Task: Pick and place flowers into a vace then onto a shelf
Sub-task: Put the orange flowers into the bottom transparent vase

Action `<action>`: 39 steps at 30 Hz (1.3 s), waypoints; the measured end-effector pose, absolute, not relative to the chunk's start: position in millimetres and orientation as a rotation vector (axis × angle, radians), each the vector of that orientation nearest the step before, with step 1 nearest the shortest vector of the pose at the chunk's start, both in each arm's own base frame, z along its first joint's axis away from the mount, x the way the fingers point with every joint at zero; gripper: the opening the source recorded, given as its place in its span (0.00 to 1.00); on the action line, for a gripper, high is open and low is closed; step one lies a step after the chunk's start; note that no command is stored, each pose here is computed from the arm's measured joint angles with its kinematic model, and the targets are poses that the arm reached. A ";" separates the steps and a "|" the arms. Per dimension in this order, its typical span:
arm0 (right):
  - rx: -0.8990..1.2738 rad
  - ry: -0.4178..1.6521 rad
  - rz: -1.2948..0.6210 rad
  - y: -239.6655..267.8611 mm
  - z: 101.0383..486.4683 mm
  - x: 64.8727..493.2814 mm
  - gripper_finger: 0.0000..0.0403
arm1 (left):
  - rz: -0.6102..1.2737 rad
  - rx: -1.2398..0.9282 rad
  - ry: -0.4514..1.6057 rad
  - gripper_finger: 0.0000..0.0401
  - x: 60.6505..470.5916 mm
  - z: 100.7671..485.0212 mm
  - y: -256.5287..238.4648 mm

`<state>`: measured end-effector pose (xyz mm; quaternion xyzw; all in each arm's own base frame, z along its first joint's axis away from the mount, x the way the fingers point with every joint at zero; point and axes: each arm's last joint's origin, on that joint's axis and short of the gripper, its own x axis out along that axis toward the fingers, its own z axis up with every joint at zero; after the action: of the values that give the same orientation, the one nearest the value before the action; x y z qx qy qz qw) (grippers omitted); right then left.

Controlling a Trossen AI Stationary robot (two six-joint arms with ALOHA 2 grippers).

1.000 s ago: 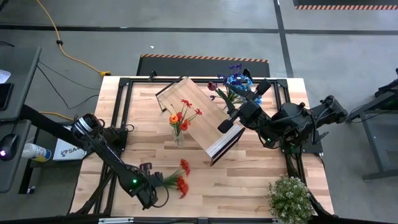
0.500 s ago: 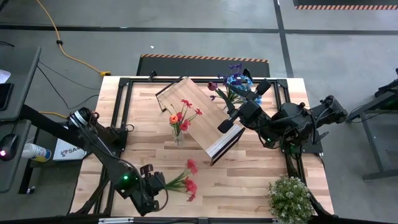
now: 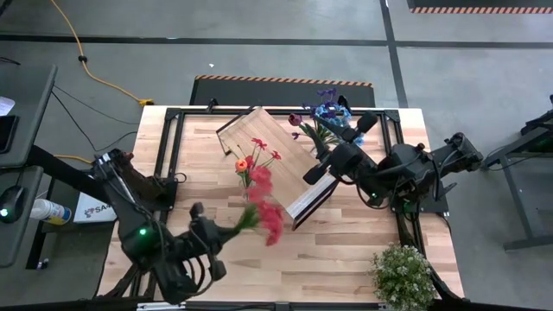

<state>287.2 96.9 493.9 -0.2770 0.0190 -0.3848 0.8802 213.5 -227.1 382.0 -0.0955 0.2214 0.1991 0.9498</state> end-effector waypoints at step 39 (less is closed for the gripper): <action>-0.646 0.127 -0.907 80.1 519.0 247.4 0.25 | 0.818 -0.076 -0.034 0.10 238.4 400.4 -183.8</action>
<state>247.4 80.1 519.0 -0.3065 0.0602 -0.4300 0.8470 238.4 -183.8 400.4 -0.0370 -0.0166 0.3974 0.9168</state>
